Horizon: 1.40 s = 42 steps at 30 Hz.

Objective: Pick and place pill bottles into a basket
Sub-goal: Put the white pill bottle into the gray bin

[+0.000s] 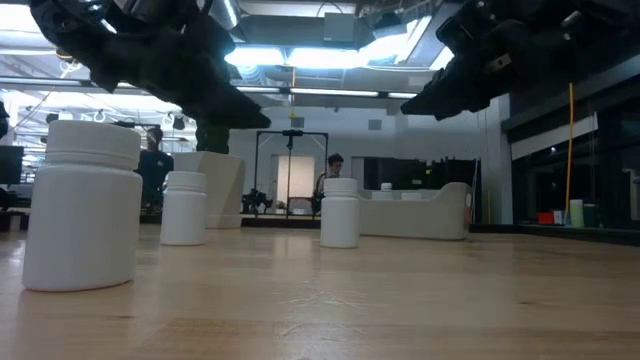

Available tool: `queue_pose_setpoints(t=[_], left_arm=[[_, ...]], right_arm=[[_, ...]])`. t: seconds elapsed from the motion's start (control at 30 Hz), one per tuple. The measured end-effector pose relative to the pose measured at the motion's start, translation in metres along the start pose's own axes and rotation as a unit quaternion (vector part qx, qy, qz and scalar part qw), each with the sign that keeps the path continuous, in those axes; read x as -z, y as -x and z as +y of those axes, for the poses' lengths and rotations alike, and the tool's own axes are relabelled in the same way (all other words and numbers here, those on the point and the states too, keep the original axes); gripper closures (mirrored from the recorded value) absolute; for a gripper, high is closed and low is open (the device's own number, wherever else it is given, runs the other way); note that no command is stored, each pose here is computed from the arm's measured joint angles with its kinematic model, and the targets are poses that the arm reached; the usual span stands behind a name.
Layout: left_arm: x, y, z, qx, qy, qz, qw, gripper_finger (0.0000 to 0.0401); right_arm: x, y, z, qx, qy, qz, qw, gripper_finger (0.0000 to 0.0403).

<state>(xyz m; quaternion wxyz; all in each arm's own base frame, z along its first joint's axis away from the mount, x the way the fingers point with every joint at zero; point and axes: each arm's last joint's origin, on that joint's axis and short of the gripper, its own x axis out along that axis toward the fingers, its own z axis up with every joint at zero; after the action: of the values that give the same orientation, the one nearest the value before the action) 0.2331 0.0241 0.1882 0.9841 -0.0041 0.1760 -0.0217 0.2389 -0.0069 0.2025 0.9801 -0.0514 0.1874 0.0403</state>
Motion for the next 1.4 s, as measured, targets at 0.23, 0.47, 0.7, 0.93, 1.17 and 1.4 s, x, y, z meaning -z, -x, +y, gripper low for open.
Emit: queue_pose_setpoints(t=[0.23, 0.47, 0.7, 0.93, 1.17, 1.4], left_arm=[[-0.023, 0.032, -0.016, 0.046, 0.014, 0.067, 0.997, 0.0187], [-0.022, 0.053, -0.033, 0.051, 0.072, 0.115, 0.989, 0.0199], [-0.008, 0.056, -0.046, 0.000, 0.114, 0.188, 0.976, 0.0190], [0.005, 0.057, -0.059, -0.064, 0.127, 0.235, 0.962, 0.0189], [0.038, 0.054, -0.073, -0.117, 0.150, 0.236, 0.953, 0.0187], [0.078, 0.053, -0.078, -0.143, 0.150, 0.181, 0.961, 0.0189]], right_arm=[[0.000, 0.000, 0.000, 0.000, -0.008, 0.000, 1.000, 0.0396], [0.000, 0.000, 0.000, 0.000, -0.001, 0.000, 1.000, 0.0396], [0.000, 0.000, 0.000, 0.000, -0.010, 0.001, 1.000, 0.0396], [0.000, 0.000, 0.000, 0.000, -0.023, 0.001, 1.000, 0.0396], [0.000, 0.000, 0.000, 0.000, -0.022, 0.000, 1.000, 0.0396], [0.000, 0.000, 0.000, 0.000, -0.019, 0.000, 1.000, 0.0396]])
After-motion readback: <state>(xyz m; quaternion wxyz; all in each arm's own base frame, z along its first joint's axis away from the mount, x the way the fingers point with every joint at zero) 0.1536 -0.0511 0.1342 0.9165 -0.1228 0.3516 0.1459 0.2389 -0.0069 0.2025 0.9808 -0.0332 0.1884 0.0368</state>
